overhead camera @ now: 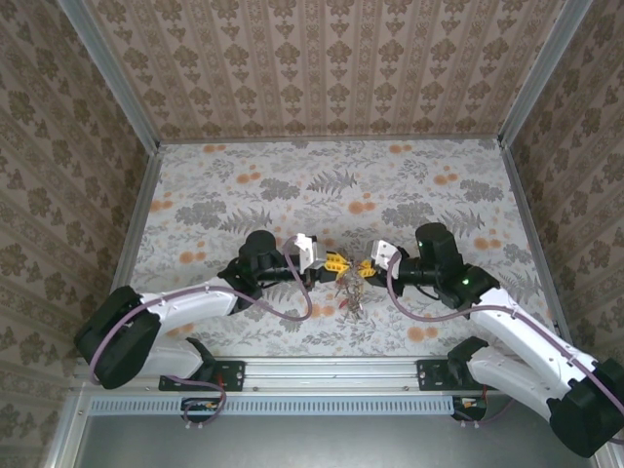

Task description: Put the keys on the keyring

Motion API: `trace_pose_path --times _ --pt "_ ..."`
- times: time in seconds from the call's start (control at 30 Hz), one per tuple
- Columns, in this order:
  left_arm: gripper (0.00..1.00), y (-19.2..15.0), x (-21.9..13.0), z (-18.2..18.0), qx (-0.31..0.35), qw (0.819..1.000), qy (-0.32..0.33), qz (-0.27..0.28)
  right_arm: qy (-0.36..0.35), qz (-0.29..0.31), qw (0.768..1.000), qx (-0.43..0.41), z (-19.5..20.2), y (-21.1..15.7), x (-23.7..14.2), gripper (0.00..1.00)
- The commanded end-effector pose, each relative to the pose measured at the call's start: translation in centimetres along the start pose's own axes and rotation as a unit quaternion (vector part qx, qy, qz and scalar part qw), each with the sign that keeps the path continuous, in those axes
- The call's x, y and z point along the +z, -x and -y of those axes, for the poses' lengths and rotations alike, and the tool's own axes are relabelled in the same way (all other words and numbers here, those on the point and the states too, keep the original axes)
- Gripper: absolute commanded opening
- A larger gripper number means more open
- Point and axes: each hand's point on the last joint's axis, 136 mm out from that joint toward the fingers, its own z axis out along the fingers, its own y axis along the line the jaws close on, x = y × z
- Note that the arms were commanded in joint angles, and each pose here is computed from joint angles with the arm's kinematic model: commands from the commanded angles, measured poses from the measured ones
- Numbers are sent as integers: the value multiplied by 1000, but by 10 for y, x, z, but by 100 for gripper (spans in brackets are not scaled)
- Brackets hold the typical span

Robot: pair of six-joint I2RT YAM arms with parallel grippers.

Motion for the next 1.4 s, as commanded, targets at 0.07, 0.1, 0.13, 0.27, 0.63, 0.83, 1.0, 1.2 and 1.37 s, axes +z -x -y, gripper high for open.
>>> trace_pose_path --times 0.07,0.1,0.13,0.27,0.63,0.83,1.0,1.2,1.37 --pt "0 9 -2 5 20 1000 -13 5 -7 -9 1000 -25 5 19 -13 0" --pt "0 9 -2 5 22 1000 -15 5 -4 -13 1000 -26 5 20 -13 0" --pt "0 8 -2 6 22 1000 -17 4 -2 -19 999 -27 6 20 -14 0" --pt "0 12 -2 7 31 999 -19 11 10 -44 999 -27 6 16 -12 0" --pt "0 20 -3 6 38 999 -11 26 40 -75 996 -37 -3 8 -6 0" --pt "0 25 -4 8 39 998 -19 35 51 -80 995 -37 -8 0 -2 0" --pt "0 23 -4 11 36 998 -30 30 55 -93 993 -40 -9 -2 -3 0" --pt "0 13 1 13 26 999 -42 17 42 -80 994 -58 -2 14 -7 0" --pt "0 9 6 12 25 999 -41 11 40 -78 994 -71 0 24 -12 0"
